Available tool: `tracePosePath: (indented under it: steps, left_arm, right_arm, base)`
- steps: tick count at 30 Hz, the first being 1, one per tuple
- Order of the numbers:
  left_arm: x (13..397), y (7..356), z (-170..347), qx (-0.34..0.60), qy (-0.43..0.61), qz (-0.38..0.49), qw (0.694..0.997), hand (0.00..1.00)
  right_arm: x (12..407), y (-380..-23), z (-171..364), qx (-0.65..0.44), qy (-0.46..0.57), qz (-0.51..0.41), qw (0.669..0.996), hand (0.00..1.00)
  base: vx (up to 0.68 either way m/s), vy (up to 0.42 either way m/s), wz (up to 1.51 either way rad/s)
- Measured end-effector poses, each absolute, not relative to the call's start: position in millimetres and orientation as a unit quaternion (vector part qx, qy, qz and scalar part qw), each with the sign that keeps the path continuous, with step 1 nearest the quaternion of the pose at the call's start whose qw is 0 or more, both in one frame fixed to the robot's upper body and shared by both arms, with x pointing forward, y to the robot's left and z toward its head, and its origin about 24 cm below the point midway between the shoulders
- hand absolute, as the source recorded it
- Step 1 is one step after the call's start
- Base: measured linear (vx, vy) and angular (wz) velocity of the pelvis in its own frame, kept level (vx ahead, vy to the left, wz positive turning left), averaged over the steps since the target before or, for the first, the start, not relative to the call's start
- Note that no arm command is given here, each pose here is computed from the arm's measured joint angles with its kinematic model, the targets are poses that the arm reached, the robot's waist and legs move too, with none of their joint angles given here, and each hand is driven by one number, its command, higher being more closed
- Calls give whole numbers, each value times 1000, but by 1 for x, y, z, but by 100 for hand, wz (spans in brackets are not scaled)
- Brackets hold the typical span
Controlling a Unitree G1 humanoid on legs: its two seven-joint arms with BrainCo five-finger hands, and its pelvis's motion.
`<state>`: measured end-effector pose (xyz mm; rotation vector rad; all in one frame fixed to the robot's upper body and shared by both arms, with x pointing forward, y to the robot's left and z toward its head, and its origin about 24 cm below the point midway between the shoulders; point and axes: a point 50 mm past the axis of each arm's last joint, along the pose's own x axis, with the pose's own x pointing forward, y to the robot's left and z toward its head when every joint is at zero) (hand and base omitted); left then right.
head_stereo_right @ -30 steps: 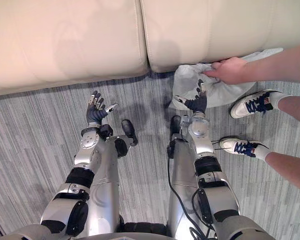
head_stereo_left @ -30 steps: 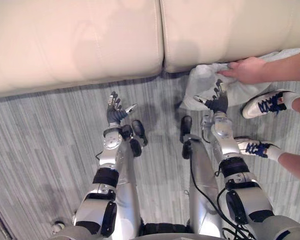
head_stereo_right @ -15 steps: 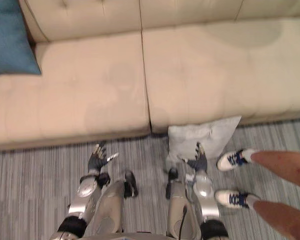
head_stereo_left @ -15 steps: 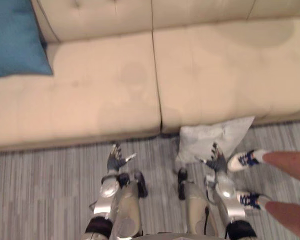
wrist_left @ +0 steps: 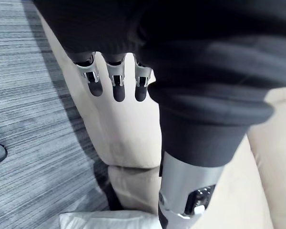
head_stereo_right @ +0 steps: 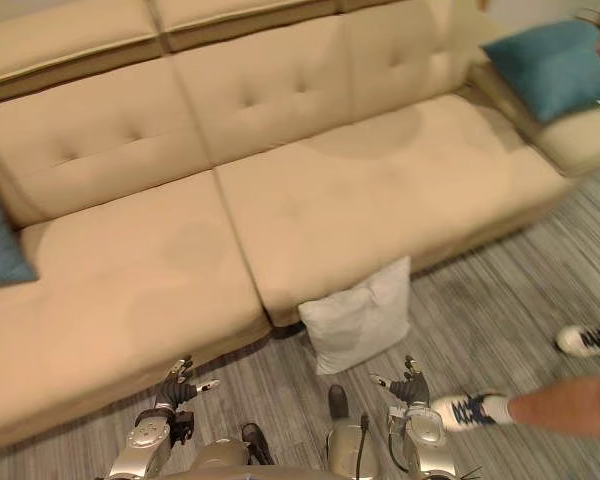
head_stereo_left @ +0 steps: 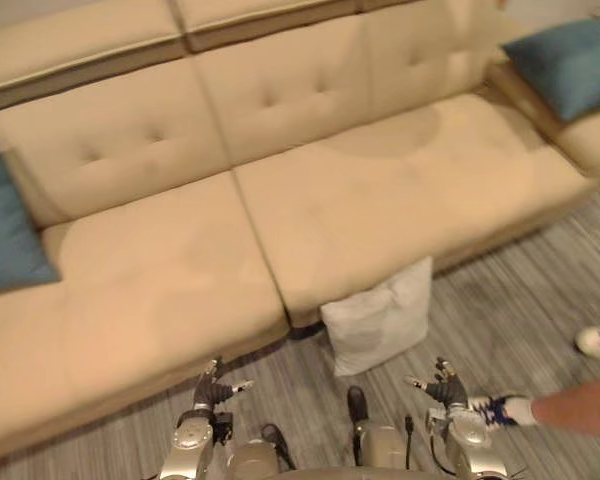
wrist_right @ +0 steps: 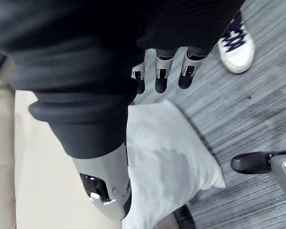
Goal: Pick up cushions and gather them together orderly.
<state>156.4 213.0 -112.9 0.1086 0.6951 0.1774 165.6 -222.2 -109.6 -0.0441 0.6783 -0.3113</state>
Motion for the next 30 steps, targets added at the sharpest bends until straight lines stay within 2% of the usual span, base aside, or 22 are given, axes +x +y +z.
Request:
tracePosePath:
  steps: [2, 6, 9, 15, 22, 30]
  left_arm:
    - [157, 219, -112, 61, 342, 90, 933, 0]
    - [153, 225, -115, 55, 354, 107, 928, 0]
    - [155, 219, -116, 48, 354, 105, 928, 0]
    - [123, 197, -131, 13, 397, 101, 912, 0]
    - [120, 192, -133, -3, 399, 109, 911, 0]
    - [122, 197, -132, 4, 396, 117, 911, 0]
  right_arm:
    - [154, -224, -118, -21, 356, -157, 921, 0]
    - [159, -226, -115, -25, 350, -155, 923, 0]
    - [144, -232, -120, -32, 369, -162, 915, 0]
    - [153, -231, -115, -48, 357, -146, 921, 0]
    - [161, -234, -111, -49, 345, -149, 925, 0]
    - [180, -225, -103, -72, 323, -116, 937, 0]
  base:
    - [-64, -77, -91]
    - [-68, -136, -97]
    - [9, -138, -71]
    - [116, -135, -105]
    - [200, 111, -79]
    - [282, 146, 16]
